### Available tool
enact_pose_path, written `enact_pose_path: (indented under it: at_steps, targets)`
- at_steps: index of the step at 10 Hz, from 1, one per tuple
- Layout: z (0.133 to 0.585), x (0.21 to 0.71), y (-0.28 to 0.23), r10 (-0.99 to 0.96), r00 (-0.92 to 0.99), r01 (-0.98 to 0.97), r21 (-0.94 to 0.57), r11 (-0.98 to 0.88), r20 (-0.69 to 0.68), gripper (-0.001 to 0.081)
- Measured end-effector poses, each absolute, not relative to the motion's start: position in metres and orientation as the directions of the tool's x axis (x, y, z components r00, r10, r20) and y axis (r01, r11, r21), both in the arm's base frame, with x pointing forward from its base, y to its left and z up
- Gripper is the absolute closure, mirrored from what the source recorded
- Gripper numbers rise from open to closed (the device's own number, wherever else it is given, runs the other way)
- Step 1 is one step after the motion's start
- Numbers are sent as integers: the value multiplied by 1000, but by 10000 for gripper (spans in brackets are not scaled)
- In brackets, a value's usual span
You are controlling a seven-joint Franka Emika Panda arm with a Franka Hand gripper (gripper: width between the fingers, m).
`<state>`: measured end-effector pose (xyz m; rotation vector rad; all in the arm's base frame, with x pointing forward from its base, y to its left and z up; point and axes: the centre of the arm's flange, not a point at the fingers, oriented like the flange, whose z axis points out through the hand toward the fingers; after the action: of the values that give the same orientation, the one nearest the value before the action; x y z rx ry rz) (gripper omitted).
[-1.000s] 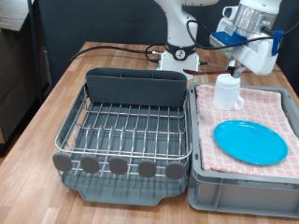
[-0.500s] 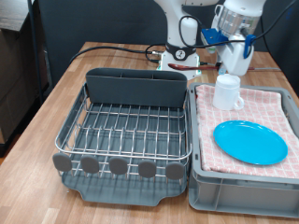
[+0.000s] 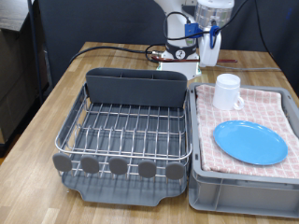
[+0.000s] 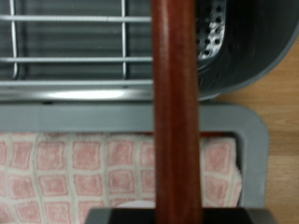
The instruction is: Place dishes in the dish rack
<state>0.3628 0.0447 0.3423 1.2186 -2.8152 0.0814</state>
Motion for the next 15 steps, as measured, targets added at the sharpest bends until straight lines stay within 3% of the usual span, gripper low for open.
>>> enact_pose_path:
  at_steps: [8,15]
  targets:
    - [346,350,13,-713,-700,-713,26,701,50,718]
    - [327,336,-36,-708,-692,-719,218,660,-142,718]
